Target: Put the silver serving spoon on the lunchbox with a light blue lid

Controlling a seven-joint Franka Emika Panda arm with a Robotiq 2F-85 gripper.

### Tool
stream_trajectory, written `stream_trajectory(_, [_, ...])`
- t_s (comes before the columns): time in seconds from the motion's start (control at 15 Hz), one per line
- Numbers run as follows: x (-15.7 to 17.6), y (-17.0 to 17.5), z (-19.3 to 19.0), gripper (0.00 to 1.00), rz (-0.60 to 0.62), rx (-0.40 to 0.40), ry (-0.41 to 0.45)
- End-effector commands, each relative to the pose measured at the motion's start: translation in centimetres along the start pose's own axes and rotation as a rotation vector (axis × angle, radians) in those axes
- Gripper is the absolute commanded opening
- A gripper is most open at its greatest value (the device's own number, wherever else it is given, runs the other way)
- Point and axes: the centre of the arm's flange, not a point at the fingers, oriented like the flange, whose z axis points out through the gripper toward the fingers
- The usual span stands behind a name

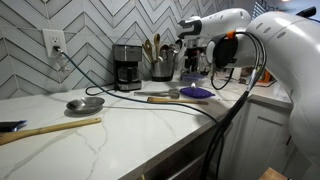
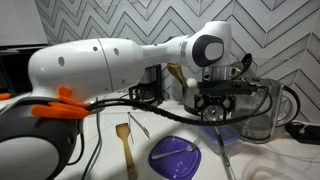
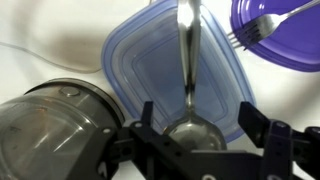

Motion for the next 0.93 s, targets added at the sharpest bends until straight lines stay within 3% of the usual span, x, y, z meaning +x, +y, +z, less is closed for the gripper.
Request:
stream_trajectory(0.0, [1.8, 1.4, -2.6, 1.00, 0.120, 0.110, -0.019])
stream_trajectory(0.33, [-0.2, -3.4, -6.3, 1.00, 0.283, 0.161, 0.007])
stream_trajectory(0.67, [-1.3, -6.7, -8.8, 1.00, 0.433, 0.056, 0.052])
stream_trajectory(0.87, [-1.6, -8.0, -9.3, 1.00, 0.455, 0.017, 0.038])
